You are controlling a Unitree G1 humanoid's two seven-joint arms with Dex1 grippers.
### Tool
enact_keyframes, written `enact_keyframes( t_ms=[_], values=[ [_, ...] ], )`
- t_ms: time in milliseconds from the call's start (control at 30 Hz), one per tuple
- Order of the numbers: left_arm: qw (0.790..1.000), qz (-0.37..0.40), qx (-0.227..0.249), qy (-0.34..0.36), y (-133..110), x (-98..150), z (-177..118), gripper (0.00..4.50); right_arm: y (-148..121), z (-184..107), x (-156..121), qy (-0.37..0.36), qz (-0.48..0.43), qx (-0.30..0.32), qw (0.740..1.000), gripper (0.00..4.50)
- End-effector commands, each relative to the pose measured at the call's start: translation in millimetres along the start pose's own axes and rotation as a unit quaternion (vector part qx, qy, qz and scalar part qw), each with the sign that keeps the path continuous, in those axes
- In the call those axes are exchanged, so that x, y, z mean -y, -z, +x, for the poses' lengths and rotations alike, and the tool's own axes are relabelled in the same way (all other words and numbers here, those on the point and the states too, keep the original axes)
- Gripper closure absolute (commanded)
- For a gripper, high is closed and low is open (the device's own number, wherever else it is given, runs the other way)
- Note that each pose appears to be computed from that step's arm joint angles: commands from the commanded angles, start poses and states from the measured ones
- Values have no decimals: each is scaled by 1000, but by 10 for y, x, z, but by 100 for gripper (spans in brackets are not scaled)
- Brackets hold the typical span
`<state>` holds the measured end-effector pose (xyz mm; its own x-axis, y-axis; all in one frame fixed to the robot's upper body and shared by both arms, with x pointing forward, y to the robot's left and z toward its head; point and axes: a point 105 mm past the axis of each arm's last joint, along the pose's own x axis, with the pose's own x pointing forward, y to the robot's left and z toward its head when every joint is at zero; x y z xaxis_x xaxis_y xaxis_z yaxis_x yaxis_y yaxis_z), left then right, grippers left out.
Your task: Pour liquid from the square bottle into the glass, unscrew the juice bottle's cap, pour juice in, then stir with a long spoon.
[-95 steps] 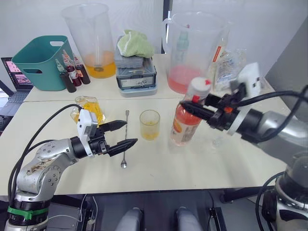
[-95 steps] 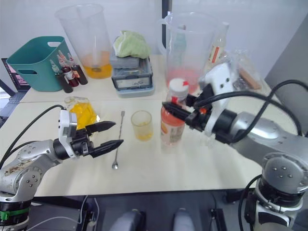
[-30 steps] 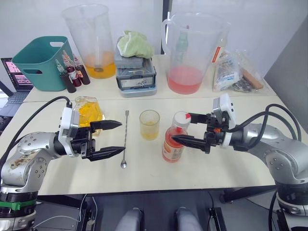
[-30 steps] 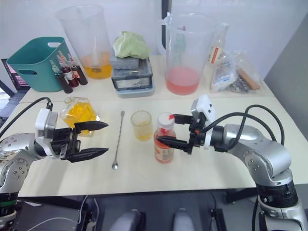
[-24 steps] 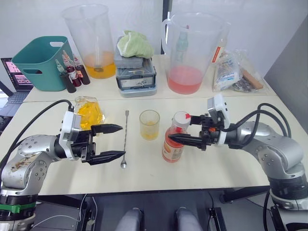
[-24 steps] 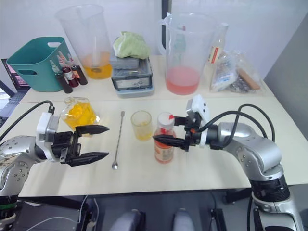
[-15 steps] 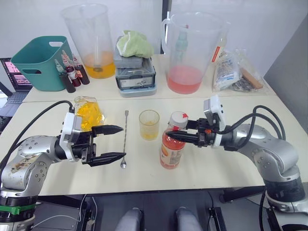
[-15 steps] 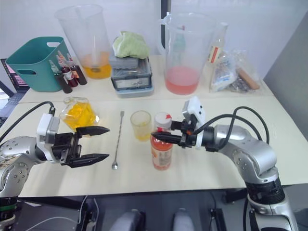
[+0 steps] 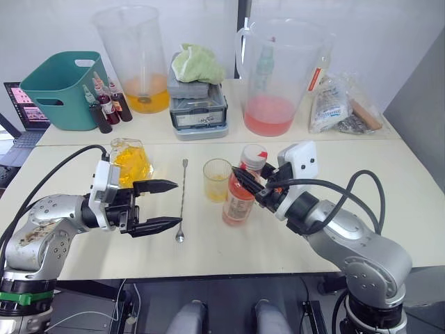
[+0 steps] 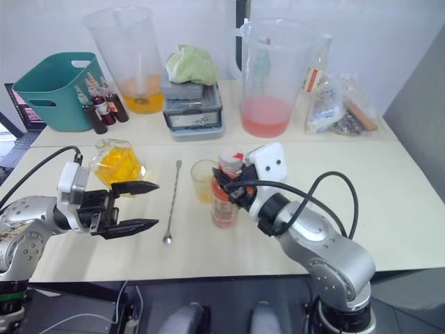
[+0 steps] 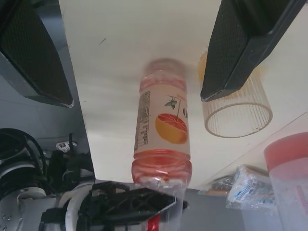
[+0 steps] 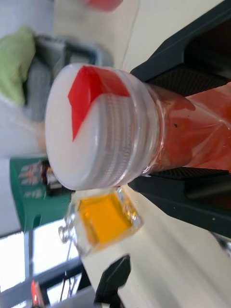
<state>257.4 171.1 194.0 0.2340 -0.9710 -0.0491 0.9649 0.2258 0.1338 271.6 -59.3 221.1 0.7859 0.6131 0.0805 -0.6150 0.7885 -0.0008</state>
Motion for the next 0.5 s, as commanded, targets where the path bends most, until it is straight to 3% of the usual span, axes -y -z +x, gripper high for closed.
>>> enact_keyframes(
  t_ms=[33,267,333,467,500],
  values=[
    [1000,13,2,13,-49,3,15,0,-214,-81,-124,-7,-20,45,999,307],
    [1000,10,0,29,-43,-12,26,0,-66,-104,-163,-8,5,11,1000,307],
    [1000,11,0,30,-49,-19,28,0,-83,-115,-152,-2,1,16,1000,204],
    [999,12,1,32,-48,-25,36,0,-182,-149,-84,-10,-6,34,999,50],
    [999,13,2,32,-46,-27,42,0,-204,-180,-69,-31,-12,34,999,33]
  ],
)
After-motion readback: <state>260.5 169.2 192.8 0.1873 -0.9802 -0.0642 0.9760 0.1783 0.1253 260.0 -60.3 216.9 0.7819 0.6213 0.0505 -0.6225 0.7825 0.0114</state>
